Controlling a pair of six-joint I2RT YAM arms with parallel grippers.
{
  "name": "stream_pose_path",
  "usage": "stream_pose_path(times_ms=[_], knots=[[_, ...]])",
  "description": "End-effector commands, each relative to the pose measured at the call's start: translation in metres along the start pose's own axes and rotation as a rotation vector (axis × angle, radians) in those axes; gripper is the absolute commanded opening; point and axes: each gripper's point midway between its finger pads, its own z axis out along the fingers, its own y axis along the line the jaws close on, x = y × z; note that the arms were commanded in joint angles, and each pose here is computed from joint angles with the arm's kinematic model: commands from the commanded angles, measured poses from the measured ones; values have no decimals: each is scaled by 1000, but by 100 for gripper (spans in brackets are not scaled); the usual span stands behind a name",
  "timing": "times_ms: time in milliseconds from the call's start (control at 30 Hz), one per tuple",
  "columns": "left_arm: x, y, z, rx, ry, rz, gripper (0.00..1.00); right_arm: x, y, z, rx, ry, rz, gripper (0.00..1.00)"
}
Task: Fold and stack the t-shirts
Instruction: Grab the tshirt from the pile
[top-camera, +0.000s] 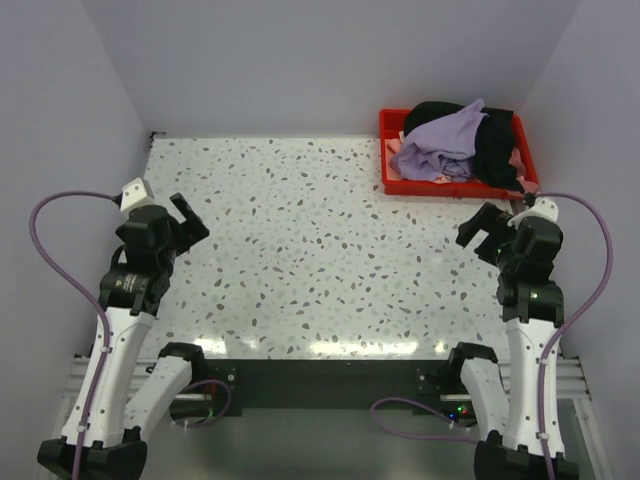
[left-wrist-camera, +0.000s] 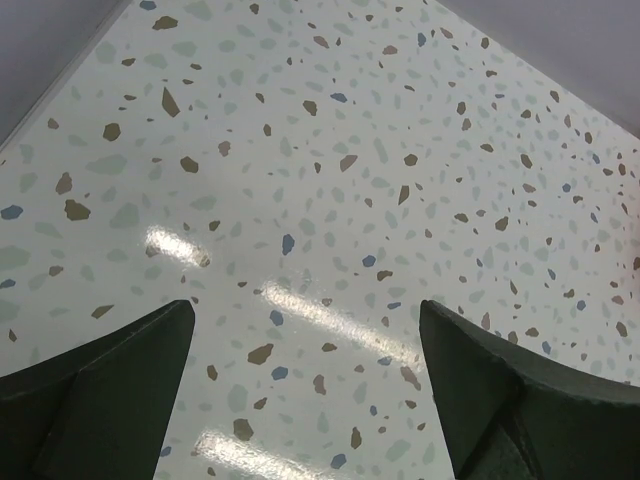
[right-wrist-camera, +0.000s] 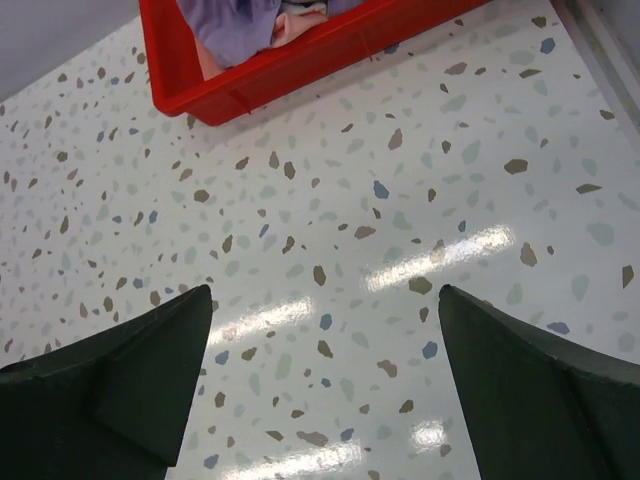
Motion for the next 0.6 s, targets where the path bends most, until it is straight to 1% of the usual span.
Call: stream_pose_path(times_ms=[0,167,233,267,300,333,400,433,467,500,533,567], knots=[[-2,-3,0,21,-11,-7,100,-12,10,-7,-53,-64,19,99],[0,0,-1,12,-11,-5,100,-9,22,0,-126,-61,32,99],[2,5,-1,-4,-19,-10,100,-18,28,5,-129,-49,60,99],[1,5,-2,-2,-23,-10,100,-30,35,5,-156,-66,57,99],[0,4,-3,0,-24,-10,100,-33,45,7,-201,-56,51,99],[-1,3,-4,6,-27,-10,100,-40,50,19,-221,-57,50,99],[-2,4,-4,5,-32,-17,100,-53,59,28,-246,-55,73,99],[-1,3,-5,13,-33,-18,100,-54,61,41,-245,-28,85,99],[0,3,-5,15,-32,-15,100,-66,64,45,-240,-37,101,99],[1,3,-5,17,-29,-17,100,-67,66,50,-230,-24,120,99],[2,3,-4,18,-30,-19,100,-67,68,67,-225,-8,121,99],[2,3,-4,19,-31,-23,100,-73,80,70,-224,-19,111,99]])
